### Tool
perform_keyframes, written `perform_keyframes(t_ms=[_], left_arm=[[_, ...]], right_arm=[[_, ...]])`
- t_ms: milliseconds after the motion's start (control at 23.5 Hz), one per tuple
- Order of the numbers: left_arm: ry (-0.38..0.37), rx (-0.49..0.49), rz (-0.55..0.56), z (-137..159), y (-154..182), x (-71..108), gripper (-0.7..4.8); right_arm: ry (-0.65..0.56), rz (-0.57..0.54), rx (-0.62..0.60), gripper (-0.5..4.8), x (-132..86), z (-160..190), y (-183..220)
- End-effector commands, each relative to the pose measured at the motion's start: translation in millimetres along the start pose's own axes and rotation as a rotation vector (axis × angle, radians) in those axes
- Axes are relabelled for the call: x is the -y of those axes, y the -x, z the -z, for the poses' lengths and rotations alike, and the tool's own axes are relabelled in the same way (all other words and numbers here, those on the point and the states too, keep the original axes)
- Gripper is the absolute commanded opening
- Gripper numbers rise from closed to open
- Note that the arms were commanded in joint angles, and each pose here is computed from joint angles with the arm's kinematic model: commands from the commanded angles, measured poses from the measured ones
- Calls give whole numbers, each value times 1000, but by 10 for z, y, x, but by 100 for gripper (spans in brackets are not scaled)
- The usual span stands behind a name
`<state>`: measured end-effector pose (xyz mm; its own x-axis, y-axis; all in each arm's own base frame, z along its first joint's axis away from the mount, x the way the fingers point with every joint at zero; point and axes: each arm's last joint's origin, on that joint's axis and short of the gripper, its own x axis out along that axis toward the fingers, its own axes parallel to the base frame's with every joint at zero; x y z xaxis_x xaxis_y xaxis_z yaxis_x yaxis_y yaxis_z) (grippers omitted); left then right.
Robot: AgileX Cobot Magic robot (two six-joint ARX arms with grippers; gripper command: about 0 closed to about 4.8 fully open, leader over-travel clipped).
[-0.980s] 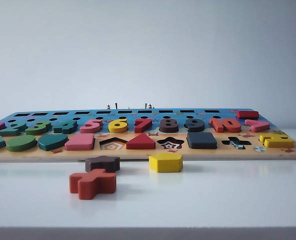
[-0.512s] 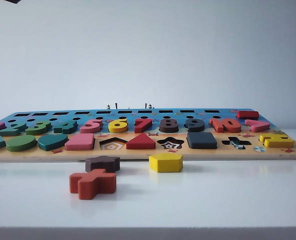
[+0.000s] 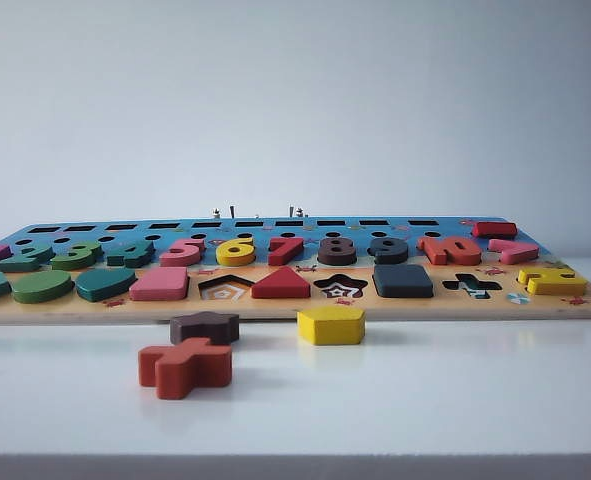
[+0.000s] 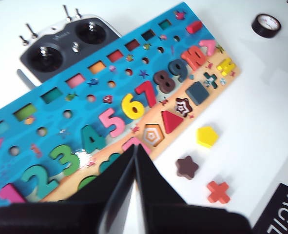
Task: Insert the cube into the slot.
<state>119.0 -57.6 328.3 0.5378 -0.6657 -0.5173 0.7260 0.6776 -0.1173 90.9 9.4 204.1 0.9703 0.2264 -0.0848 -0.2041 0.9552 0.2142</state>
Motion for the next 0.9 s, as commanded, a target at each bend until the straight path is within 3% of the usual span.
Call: perform_keyframes(t_ms=[43, 426, 767, 895], left_arm=[[-9, 30, -22, -3, 28, -16, 20], [-6, 117, -149, 186, 49, -105, 20], [-22, 212, -423, 804, -86, -170, 20], [-19, 225, -469, 965, -122, -178, 20]], right_arm=[[42, 4, 35, -8, -3, -23, 17], [133, 13, 49, -9, 6, 11, 22], [160, 64, 83, -9, 72, 139, 11], [159, 65, 79, -9, 84, 176, -4]])
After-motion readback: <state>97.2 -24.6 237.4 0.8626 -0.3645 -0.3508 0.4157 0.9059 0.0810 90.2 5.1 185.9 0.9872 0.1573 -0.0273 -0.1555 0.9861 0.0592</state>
